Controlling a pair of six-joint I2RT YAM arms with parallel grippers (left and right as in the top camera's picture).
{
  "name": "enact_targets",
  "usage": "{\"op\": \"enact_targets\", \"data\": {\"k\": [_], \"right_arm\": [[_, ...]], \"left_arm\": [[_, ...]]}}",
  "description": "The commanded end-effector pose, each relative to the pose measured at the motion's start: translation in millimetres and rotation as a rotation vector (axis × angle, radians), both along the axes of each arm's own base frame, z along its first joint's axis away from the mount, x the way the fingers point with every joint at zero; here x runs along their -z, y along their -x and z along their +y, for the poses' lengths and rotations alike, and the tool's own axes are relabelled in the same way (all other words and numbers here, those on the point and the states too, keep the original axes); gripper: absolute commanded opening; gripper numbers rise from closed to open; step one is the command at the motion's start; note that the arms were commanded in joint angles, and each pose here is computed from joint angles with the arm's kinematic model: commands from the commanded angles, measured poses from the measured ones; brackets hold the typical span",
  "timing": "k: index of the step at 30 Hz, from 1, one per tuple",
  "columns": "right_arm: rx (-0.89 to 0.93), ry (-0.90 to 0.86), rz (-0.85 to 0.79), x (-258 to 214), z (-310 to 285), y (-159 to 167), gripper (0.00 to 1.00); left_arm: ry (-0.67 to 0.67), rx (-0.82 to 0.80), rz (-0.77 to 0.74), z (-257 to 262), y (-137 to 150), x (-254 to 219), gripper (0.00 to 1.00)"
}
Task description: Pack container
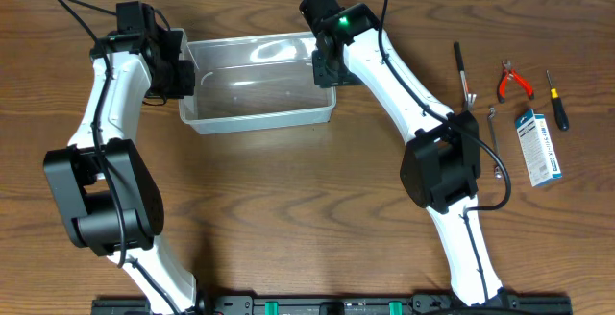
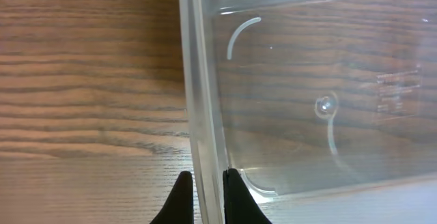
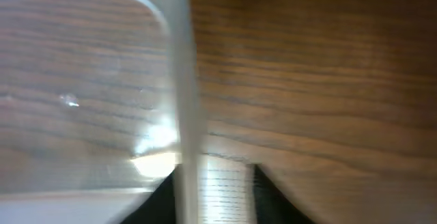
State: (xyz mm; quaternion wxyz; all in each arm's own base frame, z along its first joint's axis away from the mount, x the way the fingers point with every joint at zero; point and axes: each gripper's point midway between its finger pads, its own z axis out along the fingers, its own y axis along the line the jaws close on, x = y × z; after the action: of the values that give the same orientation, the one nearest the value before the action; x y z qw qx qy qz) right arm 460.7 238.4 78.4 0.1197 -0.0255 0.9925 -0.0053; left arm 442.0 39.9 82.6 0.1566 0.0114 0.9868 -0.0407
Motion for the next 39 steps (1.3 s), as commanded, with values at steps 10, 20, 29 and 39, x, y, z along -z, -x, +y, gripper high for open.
{"op": "enact_targets", "data": {"k": [10, 20, 29, 39], "right_arm": [[0.012, 0.023, -0.008, 1, -7, -3, 0.01], [0.004, 0.026, -0.008, 1, -8, -3, 0.01], [0.014, 0.029, -0.005, 0, -17, -7, 0.01], [0.061, 0.046, 0.025, -1, -46, -10, 0.01]], "left_arm": [[-0.009, 0.002, 0.032, 1, 5, 11, 0.06], [-0.004, 0.002, 0.027, -2, 4, 8, 0.06], [-0.007, 0.074, 0.019, -34, 1, 7, 0.06], [-0.007, 0.151, 0.017, -69, 1, 7, 0.06]]}}
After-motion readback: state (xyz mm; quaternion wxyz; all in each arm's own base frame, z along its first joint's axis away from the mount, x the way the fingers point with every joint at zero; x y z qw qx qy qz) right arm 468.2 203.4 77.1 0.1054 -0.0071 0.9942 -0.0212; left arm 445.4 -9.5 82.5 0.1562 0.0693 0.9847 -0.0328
